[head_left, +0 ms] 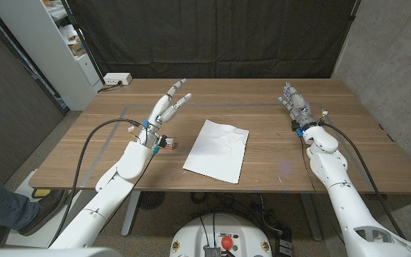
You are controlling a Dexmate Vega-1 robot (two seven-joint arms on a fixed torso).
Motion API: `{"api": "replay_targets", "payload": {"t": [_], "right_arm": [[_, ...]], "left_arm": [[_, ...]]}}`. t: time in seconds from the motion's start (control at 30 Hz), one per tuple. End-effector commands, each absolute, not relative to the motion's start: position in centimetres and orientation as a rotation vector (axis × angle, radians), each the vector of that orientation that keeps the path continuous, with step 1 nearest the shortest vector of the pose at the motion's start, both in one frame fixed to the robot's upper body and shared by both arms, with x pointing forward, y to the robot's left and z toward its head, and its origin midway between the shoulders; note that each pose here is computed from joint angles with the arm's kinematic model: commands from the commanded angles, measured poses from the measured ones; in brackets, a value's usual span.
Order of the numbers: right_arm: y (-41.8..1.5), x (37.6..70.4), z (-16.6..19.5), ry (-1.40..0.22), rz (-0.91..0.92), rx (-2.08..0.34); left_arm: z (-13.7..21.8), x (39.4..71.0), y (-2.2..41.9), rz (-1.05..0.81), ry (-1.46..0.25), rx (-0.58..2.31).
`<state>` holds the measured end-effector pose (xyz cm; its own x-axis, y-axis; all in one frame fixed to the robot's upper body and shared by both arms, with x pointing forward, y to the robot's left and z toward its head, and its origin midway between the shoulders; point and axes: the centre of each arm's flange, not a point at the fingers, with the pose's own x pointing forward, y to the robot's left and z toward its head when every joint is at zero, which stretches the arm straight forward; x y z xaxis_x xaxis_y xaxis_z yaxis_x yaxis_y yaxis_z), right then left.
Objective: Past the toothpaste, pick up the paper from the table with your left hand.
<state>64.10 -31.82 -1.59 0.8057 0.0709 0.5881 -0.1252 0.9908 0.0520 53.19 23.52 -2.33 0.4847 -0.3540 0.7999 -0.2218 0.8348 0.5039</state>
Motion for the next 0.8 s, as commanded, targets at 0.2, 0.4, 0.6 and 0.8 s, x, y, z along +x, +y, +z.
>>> {"api": "replay_targets", "payload": {"t": [0.2, 0.4, 0.6, 0.8], "right_arm": [[-31.8, 64.2, -1.6, -0.627, 0.099, 0.092], [-31.7, 64.2, -1.5, -0.629, 0.1, 0.091], [-31.5, 64.3, -1.4, -0.632, 0.103, 0.095], [-31.4, 64.3, -1.7, -0.63, 0.102, 0.1]], "left_arm": [[-2.7, 52.7, 22.7, -0.095, -1.143, 0.707], [-2.9, 52.4, 22.6, -0.093, -1.145, 0.745], [-3.0, 51.9, 22.4, -0.099, -1.144, 0.826], [-2.9, 51.4, 22.1, -0.108, -1.128, 0.916]]}}
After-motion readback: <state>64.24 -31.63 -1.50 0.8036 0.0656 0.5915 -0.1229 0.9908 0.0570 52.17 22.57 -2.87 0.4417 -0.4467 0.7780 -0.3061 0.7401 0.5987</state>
